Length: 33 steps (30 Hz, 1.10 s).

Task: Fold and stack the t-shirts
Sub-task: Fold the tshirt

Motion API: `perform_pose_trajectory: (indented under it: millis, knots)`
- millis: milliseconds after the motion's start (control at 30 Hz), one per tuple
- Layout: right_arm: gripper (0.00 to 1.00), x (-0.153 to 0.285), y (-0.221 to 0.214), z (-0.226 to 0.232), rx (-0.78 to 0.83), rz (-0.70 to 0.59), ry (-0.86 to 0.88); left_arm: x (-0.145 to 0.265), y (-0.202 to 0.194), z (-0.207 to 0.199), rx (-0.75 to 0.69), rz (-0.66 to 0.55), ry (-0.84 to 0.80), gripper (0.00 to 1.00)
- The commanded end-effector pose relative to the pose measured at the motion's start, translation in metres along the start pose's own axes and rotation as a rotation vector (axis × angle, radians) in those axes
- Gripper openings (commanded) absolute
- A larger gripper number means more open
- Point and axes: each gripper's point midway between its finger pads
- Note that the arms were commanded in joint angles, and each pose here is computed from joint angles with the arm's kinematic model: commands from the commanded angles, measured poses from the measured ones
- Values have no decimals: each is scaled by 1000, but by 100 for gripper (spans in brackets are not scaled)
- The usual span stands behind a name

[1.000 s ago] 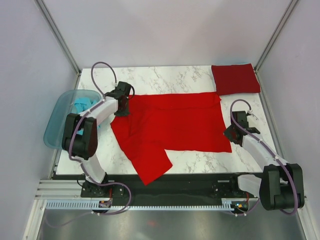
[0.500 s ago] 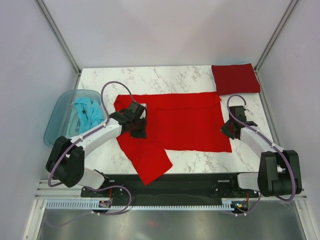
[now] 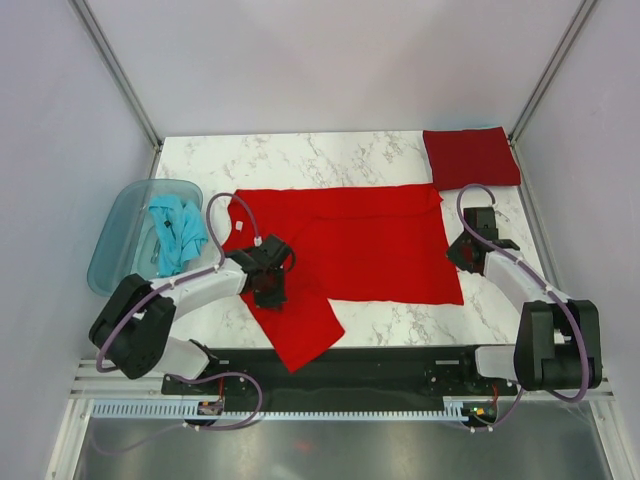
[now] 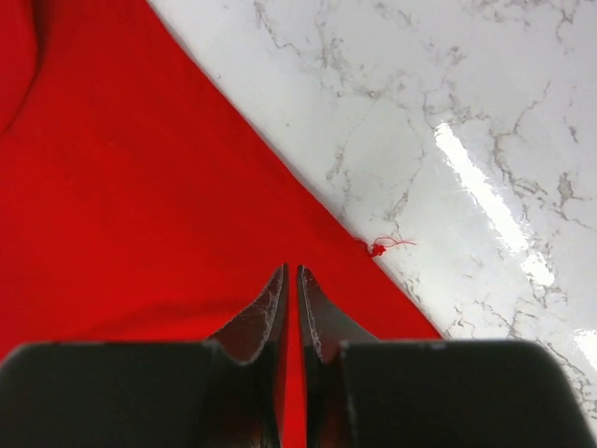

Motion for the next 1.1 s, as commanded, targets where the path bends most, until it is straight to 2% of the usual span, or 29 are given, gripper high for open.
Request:
perform_pose_trajectory:
  millis: [0,133,300,333,367,400,433,467,533,600,700,733,767,833,867,967,1067]
  knots:
    - [14,7,10,10,1,-3,39,-8,-23,17,31,43,74,2]
    - [15,13,8,13,-7,0,71,-4,-23,17,32,24,65,2]
    - [15,11,5,14,-10,19,75,16,0,4,29,-79,12,2]
    - [15,10,4,14,-11,21,69,29,-46,30,42,105,132,2]
    - [15,9,5,14,-9,18,71,33,-32,52,66,31,273,2]
    - [15,10,5,15,-5,18,73,46,-16,44,52,-18,256,2]
    - [15,10,6,15,-1,16,73,60,-21,49,33,9,301,2]
    - [15,11,8,15,3,10,74,71,-11,47,24,-30,311,2]
    - [16,12,6,21,8,22,101,97,22,34,2,-140,273,2]
    - [17,11,7,33,-2,34,139,103,54,12,-34,-235,181,2]
    - [17,3,7,43,-25,53,157,95,98,-18,-52,-314,99,2]
    - [16,-3,5,43,-25,62,142,90,106,-22,-56,-310,94,2]
    - [16,-4,8,48,-26,58,146,68,109,-25,-71,-253,114,2]
    - [16,-12,9,47,-26,60,130,61,129,-37,-99,-254,96,2]
    - [16,-15,8,47,-24,59,123,39,128,-37,-115,-200,118,2]
    - [15,-29,-1,33,-18,81,65,23,134,-42,-119,-169,115,2]
    - [15,-42,-12,15,-2,106,1,5,121,-29,-119,-116,171,2]
Point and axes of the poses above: each gripper's point midway between its finger pads, its own x axis back along the fingers, its own z axis along the line the jaws close on, y = z × x, and after that the axes turned 15 degrees about -x, right-handed
